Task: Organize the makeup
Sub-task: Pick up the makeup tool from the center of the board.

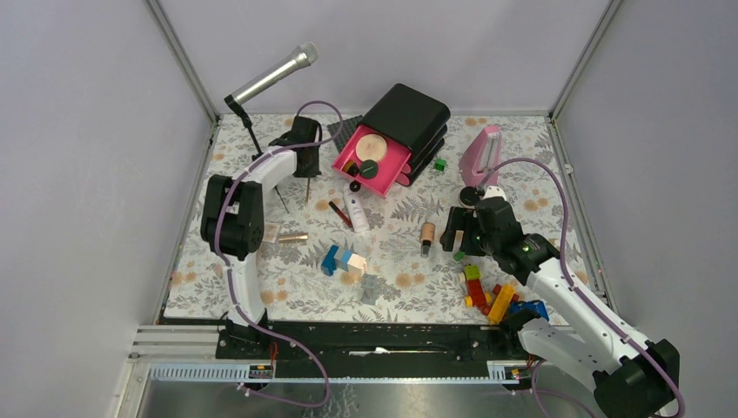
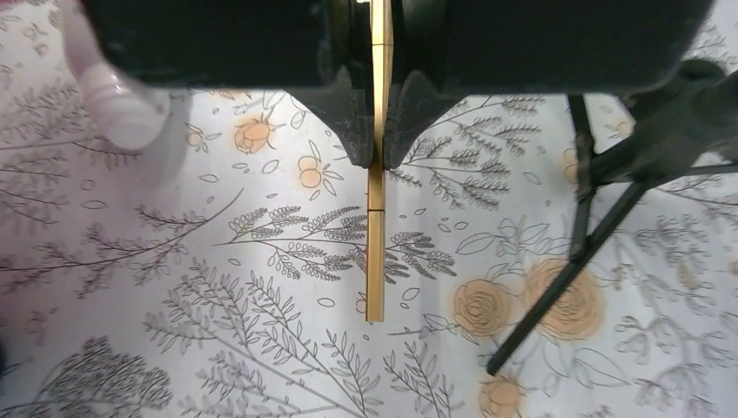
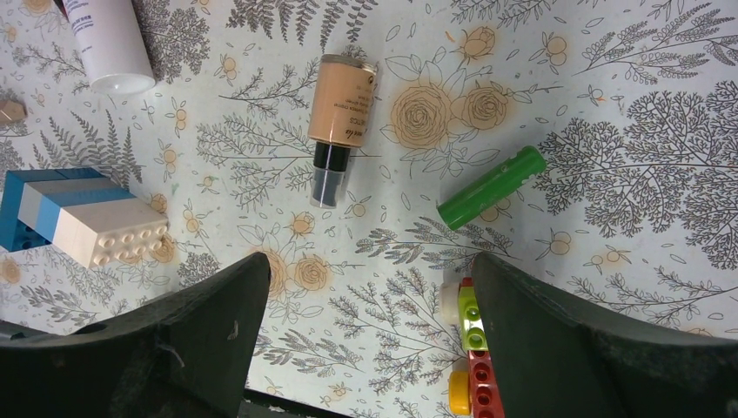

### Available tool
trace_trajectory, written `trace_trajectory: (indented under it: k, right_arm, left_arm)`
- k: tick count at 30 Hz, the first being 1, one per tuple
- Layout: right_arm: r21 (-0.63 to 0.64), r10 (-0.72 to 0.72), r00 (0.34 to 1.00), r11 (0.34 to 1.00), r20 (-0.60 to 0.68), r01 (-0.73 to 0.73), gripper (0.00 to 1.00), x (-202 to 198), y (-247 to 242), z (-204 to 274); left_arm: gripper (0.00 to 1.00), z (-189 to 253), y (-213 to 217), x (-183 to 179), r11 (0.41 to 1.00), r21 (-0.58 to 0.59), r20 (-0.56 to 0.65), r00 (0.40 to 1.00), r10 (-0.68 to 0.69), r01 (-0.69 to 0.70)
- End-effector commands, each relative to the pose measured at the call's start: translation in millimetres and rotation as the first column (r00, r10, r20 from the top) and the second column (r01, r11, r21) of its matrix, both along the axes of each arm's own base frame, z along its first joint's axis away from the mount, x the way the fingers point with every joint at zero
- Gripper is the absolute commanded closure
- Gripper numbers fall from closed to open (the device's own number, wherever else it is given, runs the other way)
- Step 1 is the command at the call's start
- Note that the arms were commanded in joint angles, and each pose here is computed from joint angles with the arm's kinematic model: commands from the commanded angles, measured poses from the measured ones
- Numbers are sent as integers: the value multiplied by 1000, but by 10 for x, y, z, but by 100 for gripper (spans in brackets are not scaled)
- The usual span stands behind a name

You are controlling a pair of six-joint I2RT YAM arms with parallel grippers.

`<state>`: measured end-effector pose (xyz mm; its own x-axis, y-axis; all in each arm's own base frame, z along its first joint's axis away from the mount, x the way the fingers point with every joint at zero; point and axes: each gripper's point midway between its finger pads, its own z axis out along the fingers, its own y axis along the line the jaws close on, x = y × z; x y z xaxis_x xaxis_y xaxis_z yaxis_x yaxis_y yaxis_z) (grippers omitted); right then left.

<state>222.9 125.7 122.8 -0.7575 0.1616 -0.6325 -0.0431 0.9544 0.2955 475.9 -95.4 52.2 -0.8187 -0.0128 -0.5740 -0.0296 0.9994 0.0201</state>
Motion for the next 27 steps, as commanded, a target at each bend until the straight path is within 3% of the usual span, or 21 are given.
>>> trace_trajectory:
  k: [1, 9, 20, 27]
  right_arm:
    - [28, 4, 1000, 1000, 12, -4, 7, -9, 40, 96]
    - [43, 3, 1000, 999, 18, -4, 7, -18, 53, 145]
    - [45, -5, 999, 999, 32, 3, 7, -43, 23, 226]
    - [55, -9, 999, 998, 35, 7, 6, -45, 29, 245]
  left_arm:
    - [100, 555, -18, -8, 1000, -12, 110, 994, 18, -17]
    - [100, 1181, -94, -159, 999, 37, 195, 981, 3, -10]
    - [100, 2143, -498, -527, 992, 46, 329, 936, -128, 119]
    - [100, 2184, -1060, -634, 943, -113, 316, 911, -264, 313]
